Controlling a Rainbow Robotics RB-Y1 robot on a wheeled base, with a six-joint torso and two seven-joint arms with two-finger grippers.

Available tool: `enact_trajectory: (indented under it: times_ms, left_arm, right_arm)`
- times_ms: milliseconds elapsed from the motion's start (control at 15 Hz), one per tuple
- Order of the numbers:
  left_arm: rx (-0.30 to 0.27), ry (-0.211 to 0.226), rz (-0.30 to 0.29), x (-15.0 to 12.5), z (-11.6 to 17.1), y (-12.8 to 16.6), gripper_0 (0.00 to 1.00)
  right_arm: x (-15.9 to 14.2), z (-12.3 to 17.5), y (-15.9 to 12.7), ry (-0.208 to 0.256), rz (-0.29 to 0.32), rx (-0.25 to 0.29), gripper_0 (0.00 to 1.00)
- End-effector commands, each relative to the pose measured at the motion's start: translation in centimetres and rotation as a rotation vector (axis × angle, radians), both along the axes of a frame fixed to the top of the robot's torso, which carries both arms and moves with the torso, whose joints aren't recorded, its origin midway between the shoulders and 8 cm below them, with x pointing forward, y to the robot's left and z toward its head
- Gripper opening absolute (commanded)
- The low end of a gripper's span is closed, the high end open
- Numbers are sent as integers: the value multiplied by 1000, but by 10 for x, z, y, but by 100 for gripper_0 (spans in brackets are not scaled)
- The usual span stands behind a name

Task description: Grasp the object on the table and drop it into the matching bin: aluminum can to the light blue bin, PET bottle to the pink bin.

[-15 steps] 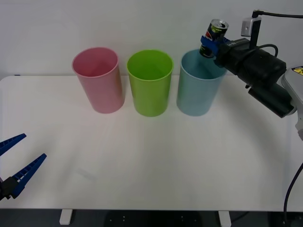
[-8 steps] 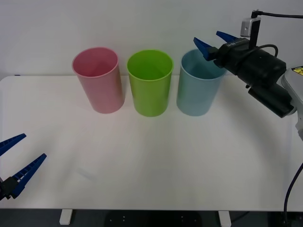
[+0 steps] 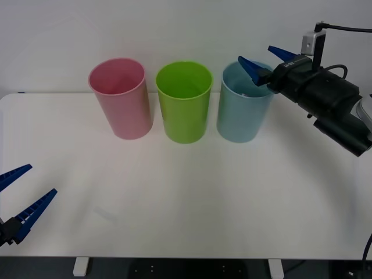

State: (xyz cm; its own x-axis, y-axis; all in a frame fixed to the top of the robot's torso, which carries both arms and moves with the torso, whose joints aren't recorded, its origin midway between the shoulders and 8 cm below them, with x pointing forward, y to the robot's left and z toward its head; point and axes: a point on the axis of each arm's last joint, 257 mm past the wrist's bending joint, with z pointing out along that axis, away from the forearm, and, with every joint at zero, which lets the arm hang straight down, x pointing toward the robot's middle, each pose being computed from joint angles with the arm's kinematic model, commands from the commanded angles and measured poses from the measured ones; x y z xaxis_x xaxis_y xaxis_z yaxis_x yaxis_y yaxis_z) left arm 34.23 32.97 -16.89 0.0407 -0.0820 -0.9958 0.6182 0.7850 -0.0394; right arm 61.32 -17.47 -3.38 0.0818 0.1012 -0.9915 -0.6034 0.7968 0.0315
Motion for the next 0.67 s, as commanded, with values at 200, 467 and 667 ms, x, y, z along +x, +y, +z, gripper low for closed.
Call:
enact_trajectory:
  times_ms: [200,467,667]
  left_arm:
    - [0,0,0,0,0,0,100]
    - [0,0,0,0,0,0,100]
    - [0,0,0,0,0,0,100]
  right_arm:
    - [-55,-19,-3,7,50,-12,100]
    - [-105,-47,-9,21,82,-69,100]
    - [-136,-77,-15,-1,100,-172,100]
